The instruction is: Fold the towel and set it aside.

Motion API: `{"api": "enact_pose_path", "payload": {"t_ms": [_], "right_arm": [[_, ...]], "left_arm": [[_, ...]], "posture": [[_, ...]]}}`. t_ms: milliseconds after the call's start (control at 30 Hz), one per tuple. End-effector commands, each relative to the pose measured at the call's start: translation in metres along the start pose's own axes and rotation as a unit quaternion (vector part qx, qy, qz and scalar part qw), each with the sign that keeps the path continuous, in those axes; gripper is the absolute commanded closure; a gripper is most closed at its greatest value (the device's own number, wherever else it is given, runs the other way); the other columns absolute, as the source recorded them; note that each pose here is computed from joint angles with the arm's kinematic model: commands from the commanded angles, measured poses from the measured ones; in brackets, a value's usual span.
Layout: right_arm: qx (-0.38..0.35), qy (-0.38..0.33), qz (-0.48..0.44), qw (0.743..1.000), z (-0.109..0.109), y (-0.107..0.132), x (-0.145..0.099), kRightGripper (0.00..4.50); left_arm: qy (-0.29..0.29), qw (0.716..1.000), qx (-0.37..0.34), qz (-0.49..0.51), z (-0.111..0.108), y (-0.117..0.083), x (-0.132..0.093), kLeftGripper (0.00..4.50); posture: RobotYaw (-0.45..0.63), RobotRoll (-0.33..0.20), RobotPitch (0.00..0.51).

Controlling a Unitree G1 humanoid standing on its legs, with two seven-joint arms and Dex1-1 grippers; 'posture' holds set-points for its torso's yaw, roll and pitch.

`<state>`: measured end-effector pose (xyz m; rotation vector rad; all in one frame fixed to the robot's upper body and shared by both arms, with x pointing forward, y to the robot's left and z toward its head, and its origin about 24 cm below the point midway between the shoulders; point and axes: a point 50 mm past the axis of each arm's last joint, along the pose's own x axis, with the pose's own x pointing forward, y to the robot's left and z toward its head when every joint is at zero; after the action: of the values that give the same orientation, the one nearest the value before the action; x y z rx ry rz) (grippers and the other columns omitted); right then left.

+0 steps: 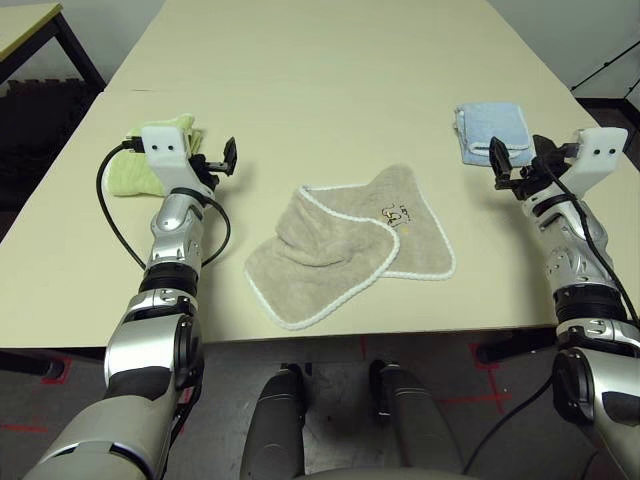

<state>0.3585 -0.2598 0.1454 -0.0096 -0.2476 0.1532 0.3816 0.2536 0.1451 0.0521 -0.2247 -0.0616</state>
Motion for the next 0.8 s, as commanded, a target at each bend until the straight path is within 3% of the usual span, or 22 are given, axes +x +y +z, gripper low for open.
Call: {"api": "enact_pose_path", "payload": {"t_ms": [33,367,633,800], "right_arm": [[0.001,0.024,0.032,0.999,-0.005,0.005,0.004,0.00],[0.006,0.046,0.097,0.994,0.002,0.024,0.029,0.00],[0.007,0.069,0.125,0.990,0.004,0.012,0.029,0.00],[-0.002,0.105,0.190,0.976,0.012,0.005,0.028,0.00]], "left_arm": [[0.014,1.000,-0.010,-0.023,0.003,0.009,-0.002,0.02],[0.071,0.992,-0.004,-0.107,0.023,0.041,-0.013,0.02],[0.129,0.909,-0.009,-0.397,0.050,0.023,-0.034,0.02],[0.137,0.862,0.042,-0.486,0.066,0.017,-0.038,0.02]], "posture": [[0.04,0.000,0.119],[0.15,0.000,0.152],[0.16,0.000,0.143],[0.15,0.000,0.148]]}}
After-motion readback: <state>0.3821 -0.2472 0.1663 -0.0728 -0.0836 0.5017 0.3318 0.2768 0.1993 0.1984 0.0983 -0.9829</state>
